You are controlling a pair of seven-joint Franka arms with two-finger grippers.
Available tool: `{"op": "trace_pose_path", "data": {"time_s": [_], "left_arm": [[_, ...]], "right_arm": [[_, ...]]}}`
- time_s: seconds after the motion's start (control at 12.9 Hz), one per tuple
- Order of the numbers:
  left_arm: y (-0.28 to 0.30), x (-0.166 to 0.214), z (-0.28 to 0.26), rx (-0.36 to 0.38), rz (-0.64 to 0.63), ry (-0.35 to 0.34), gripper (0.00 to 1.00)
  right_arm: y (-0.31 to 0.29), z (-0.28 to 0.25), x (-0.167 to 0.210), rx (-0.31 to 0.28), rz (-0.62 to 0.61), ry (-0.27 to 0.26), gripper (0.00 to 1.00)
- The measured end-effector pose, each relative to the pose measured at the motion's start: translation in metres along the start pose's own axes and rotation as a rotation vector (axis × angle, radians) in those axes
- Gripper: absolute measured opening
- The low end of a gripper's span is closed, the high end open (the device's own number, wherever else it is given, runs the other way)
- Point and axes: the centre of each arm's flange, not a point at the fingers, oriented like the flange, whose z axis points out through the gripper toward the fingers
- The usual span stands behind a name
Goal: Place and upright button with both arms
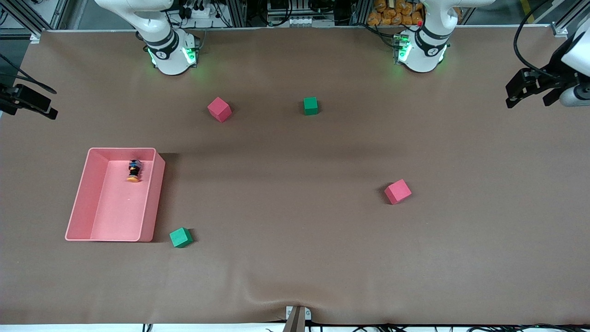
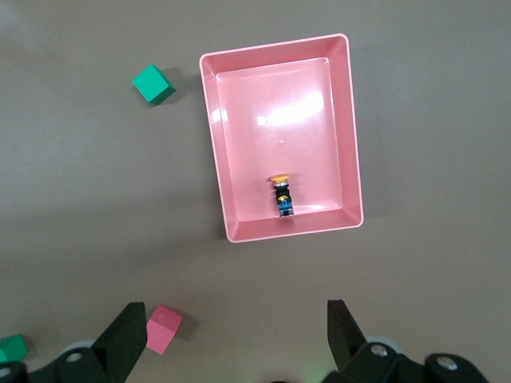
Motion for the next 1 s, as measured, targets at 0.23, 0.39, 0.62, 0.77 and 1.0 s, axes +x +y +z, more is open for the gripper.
{"op": "trace_pose_path", "data": {"time_s": [0.23, 0.39, 0.62, 0.77, 1.0], "left_arm": [[-0.0003, 0.0, -0.0003, 0.0, -0.001, 0.001, 0.77], [-0.0003, 0.0, -0.0005, 0.0, -0.001, 0.001, 0.77], [-0.0002, -0.0004, -0.0037, -0.001, 0.0, 0.007, 0.77], [0.0009, -0.0016, -0.0036, 0.0, 0.003, -0.001, 0.77], [0.0027, -0.0028, -0.0042, 0.001, 0.006, -0.004, 0.77]], "right_arm": [[0.0, 0.0, 0.0, 0.0, 0.0, 0.0, 1.0], [0.0001, 0.0001, -0.0001, 0.0, 0.0, -0.001, 1.0], [0.0004, 0.0001, -0.0001, 0.0, 0.0, -0.001, 1.0], [0.0008, 0.0, 0.0, -0.001, 0.001, -0.001, 1.0], [0.0013, -0.0001, 0.0, -0.001, 0.002, -0.001, 1.0]]}}
